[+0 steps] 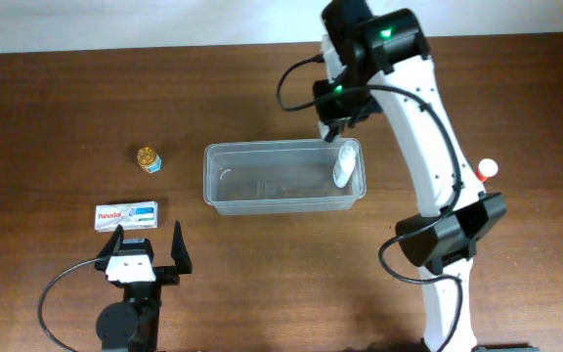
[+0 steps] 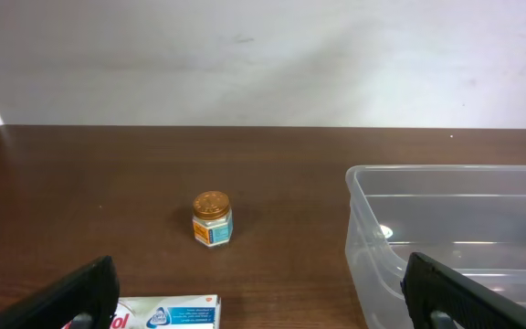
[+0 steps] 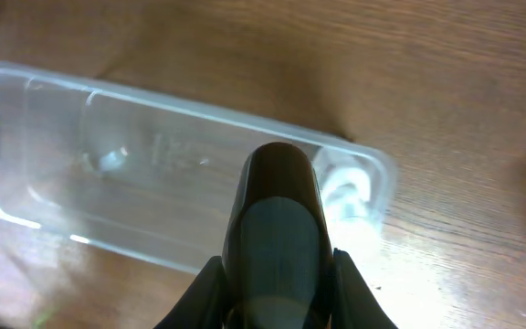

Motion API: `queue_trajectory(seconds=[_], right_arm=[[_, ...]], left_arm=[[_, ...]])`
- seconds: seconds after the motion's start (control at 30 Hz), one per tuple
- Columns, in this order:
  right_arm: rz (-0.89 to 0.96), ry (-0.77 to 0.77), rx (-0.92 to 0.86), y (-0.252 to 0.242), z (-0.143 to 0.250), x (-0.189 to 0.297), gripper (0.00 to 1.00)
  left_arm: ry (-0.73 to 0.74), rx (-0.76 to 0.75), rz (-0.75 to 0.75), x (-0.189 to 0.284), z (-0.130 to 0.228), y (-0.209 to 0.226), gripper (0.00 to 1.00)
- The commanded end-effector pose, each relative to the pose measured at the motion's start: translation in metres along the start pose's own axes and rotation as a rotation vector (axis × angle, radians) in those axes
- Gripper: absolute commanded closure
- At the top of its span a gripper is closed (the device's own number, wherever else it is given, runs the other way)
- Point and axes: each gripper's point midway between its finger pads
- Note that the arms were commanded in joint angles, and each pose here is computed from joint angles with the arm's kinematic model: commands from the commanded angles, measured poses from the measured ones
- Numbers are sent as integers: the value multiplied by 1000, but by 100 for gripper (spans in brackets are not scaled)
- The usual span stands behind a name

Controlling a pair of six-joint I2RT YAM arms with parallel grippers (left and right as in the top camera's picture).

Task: Pack container
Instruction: 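Lower the dark bottle into the container beside the dropper bottle, release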

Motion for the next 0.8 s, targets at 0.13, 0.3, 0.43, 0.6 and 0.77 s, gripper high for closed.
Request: queue_trajectory(seconds=[0.13,0.3,0.43,0.6,0.77], right_arm=[[-39,-12,64,42,3,9,80],[-40,48,47,44,12,-6,80],[14,104,4,33,21,-23,80],[15,148,-17,31,26,-50,80],[19,180,-43,28,32,-79,79]], left_arm=[[-1,-15,-7,0,0,2,1],[-1,-15,-7,0,0,2,1],[-2,-15,-7,0,0,2,1],[-1,-15,-7,0,0,2,1],[-1,-15,-7,0,0,2,1]])
Point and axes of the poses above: each gripper's point midway between its finger pads, its own x axis back along the fingers, its own y axis along the line the jaws close on, z = x × y, and after that the axes turned 14 degrees about x, right-handed
